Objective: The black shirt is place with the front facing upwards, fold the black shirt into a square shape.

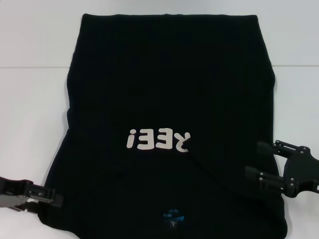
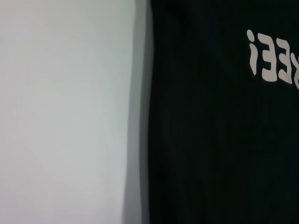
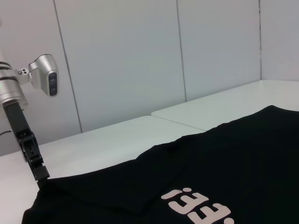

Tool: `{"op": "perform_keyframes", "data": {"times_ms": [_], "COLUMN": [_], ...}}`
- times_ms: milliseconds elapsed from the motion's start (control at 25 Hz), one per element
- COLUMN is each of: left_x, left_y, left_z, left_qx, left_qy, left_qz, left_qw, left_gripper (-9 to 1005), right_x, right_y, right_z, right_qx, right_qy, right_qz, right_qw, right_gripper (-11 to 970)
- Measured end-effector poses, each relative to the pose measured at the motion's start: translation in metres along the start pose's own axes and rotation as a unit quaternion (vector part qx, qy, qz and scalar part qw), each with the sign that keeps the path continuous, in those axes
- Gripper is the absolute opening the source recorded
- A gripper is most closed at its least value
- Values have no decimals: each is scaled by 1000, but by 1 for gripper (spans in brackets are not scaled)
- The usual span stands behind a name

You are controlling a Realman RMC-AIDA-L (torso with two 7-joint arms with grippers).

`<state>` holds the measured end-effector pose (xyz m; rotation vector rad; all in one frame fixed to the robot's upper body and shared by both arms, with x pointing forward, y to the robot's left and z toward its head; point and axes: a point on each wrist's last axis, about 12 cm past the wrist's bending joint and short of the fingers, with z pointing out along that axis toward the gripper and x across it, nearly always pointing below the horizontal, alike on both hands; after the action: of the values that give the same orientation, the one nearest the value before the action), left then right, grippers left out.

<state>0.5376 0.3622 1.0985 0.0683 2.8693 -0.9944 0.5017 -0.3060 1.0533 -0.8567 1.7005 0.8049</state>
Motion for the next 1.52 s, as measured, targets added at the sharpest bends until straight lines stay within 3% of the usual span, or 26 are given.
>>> {"op": "perform_keyframes", "data": {"times_ms": [600, 1520], "left_x": [1, -8], "left_y": [9, -8], "left_z": [-9, 7], "left_qx": [-27, 11], "left_qy": [4, 13], "left_qz": [-12, 6], "left_qw": [1000, 1000], "left_gripper": [888, 888], "right_x": [0, 1], "right_y": [1, 4], "right_z": [0, -2], "right_qx": [-3, -11], "right_qy": [0, -5], "right_qz": [0, 3], "right_qw": [1000, 1000], "right_gripper": [779, 778]}}
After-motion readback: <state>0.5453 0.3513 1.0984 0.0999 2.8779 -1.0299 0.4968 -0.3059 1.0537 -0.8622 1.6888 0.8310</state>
